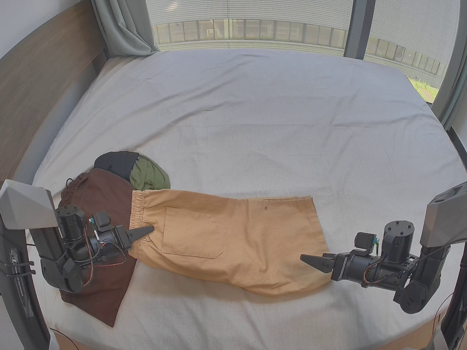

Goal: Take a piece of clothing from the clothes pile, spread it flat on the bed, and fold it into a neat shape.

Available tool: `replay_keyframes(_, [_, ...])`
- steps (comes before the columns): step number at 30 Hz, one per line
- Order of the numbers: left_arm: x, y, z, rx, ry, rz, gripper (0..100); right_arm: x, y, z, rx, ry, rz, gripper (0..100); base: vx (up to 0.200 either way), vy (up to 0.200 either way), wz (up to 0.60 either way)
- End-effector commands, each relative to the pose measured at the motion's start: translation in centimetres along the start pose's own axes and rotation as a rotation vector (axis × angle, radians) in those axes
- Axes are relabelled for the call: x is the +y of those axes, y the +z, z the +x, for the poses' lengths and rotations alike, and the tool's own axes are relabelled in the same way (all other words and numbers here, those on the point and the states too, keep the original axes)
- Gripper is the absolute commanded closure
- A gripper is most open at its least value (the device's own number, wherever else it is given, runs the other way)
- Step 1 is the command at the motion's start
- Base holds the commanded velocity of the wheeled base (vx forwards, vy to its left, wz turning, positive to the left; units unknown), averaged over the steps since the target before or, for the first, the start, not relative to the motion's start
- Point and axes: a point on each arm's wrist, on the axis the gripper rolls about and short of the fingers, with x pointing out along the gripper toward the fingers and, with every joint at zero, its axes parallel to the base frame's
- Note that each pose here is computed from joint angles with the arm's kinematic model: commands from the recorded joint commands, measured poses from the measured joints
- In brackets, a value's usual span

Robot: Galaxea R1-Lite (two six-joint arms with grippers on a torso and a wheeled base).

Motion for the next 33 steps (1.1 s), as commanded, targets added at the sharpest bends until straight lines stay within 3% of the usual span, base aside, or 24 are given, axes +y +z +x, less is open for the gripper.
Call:
replay_keyframes(1, [-0.2, 0.5, -0.5, -0.016, 0.0, 0.008, 100, 0.0, 0.0, 0.0, 0.0, 0.0, 0.001, 0, 0.0, 0.0, 0.0])
replay_keyframes(10, [-0.3, 0.6, -0.4, -0.019, -0.002, 0.014, 100, 0.0, 0.0, 0.0, 0.002, 0.0, -0.001, 0, 0.0, 0.0, 0.0])
replay_keyframes(23, [-2.1, 0.5, 0.5, -0.007, -0.041, 0.047, 100, 0.0, 0.1, 0.0, -0.003, 0.001, -0.002, 0, 0.0, 0.0, 0.0])
replay_keyframes(33, [-2.7, -0.3, 1.5, 0.015, -0.049, 0.105, 100, 0.0, 0.2, -0.1, -0.009, 0.001, -0.003, 0, 0.0, 0.0, 0.0])
